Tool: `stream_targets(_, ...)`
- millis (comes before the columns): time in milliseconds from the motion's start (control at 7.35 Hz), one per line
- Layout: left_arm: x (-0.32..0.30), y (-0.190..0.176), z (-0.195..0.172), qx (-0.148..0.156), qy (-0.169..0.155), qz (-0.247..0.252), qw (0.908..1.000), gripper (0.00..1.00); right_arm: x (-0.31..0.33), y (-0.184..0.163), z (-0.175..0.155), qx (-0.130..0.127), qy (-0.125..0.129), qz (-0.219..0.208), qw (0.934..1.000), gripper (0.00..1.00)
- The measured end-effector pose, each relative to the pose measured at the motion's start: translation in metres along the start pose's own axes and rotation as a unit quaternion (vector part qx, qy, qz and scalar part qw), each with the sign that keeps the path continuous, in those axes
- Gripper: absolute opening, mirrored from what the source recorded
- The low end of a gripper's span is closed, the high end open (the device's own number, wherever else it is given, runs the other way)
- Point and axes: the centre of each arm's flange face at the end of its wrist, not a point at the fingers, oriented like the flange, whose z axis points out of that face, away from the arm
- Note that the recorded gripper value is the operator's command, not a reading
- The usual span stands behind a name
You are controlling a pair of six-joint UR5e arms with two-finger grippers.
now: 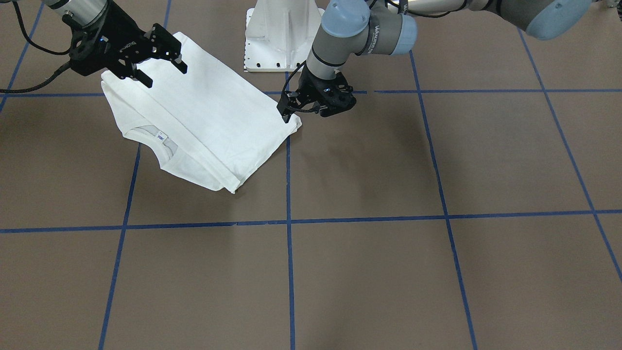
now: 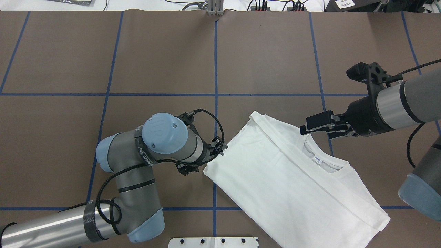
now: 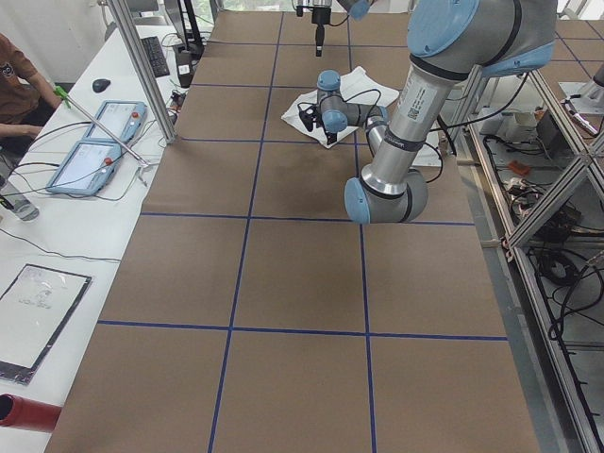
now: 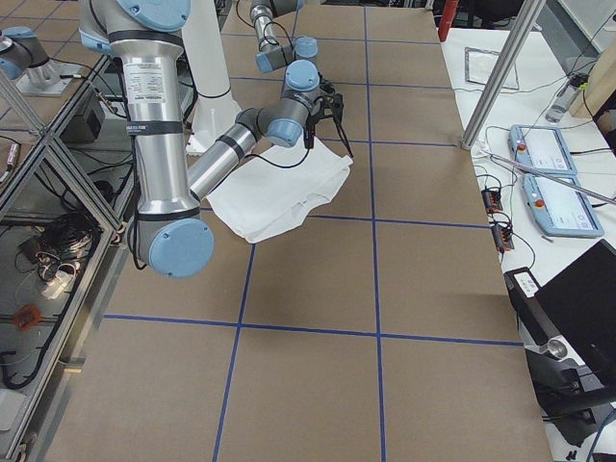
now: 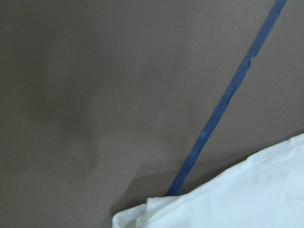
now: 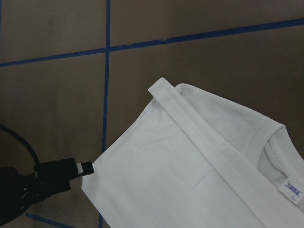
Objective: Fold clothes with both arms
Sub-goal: 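Grasp the shirt's far corner with the left gripper while the right gripper releases and rises, then pull the shirt back toward the table center with the left gripper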
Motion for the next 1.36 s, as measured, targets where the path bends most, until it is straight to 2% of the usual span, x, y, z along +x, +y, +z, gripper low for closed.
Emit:
stream_targets(272,-0.006,0.012,0.013,-0.004,-0.009,0.002,0.9999,0.99,0.001,-0.002,0.001,0.003,0.002,0.002,1.0000,1.00)
stream_targets(408,-0.010,0.018,0.018,-0.007,-0.013,0.004,0.9999,0.86,0.002,-0.002,0.001,0.003,0.002,0.002,1.0000,1.00)
stream_targets(544,-0.011,0.023,0.021,-0.010,-0.015,0.002,0.9998,0.66,0.002,-0.002,0.001,0.003,0.003,0.003,1.0000,1.00)
stream_targets(681,-0.010,0.026,0.020,-0.012,-0.014,-0.007,0.9998,0.53,0.002,-0.002,0.001,0.003,0.003,0.003,1.0000,1.00)
stream_targets(953,-0.008,0.029,0.018,-0.014,-0.011,-0.013,0.9998,0.35,0.004,-0.003,0.001,0.004,0.004,0.004,1.0000,1.00)
stream_targets(1089,-0.006,0.028,0.017,-0.013,-0.009,-0.012,0.9998,0.09,0.005,-0.003,0.000,0.005,0.005,0.005,1.0000,1.00)
stream_targets(1225,-0.005,0.027,0.016,-0.010,-0.007,-0.012,0.9999,0.00,0.006,-0.004,0.000,0.005,0.005,0.005,1.0000,1.00)
stream_targets(1361,-0.003,0.023,0.012,-0.007,-0.002,-0.012,0.9999,0.00,0.007,-0.004,-0.001,0.006,0.006,0.007,0.9999,1.00)
